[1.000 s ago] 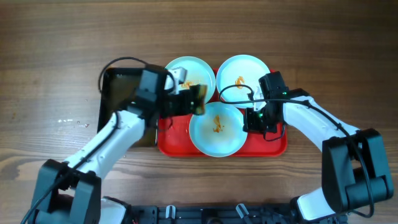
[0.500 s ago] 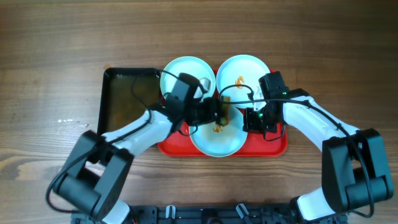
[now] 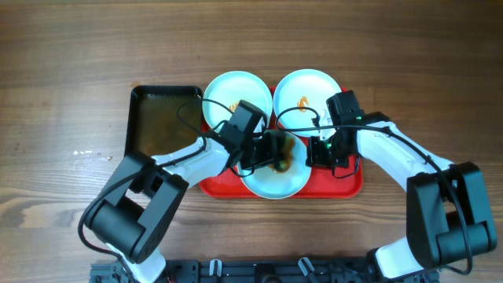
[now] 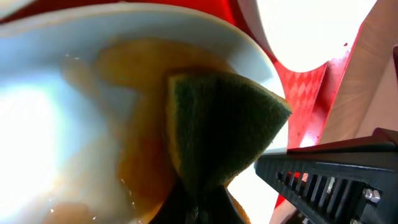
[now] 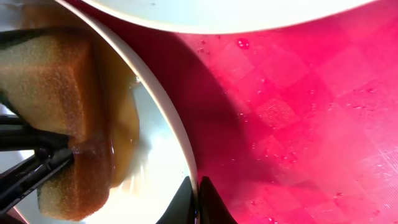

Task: Clean dirty plates on tray and stack at the side
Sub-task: 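Scrub the front plate with the sponge in the left gripper, then dip the sponge back into the water tray with the left gripper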

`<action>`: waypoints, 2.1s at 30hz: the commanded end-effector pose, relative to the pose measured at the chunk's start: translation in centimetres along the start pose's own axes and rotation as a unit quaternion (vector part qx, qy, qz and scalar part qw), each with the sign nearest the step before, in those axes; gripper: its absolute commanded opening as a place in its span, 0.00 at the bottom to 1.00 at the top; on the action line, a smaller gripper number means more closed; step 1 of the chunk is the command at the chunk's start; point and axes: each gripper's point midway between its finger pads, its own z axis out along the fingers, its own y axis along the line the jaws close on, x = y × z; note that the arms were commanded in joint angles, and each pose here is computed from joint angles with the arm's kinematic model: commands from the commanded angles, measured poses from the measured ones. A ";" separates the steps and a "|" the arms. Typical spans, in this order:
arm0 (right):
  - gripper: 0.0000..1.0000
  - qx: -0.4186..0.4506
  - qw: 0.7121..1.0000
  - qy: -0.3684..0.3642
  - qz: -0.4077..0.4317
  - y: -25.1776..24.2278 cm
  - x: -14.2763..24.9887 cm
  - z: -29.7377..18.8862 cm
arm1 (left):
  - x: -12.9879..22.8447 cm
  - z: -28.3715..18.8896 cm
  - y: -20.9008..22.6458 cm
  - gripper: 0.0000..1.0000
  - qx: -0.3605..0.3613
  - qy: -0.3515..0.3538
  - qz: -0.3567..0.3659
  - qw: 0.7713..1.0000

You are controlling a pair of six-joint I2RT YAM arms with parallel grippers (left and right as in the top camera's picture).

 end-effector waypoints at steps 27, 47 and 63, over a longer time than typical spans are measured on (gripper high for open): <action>0.27 -0.001 1.000 0.006 0.009 -0.1 0.2 0.4 | -6.2 -17.0 8.7 0.04 -0.248 -0.214 0.050 0.943; 0.33 -0.001 1.000 0.004 0.008 0.0 0.1 0.4 | -6.1 -15.2 20.0 0.81 -0.355 -0.107 -0.006 0.929; 0.33 -0.001 1.000 0.006 0.009 -0.1 0.2 0.4 | -8.3 -15.0 19.0 0.70 -0.334 -0.149 0.009 0.931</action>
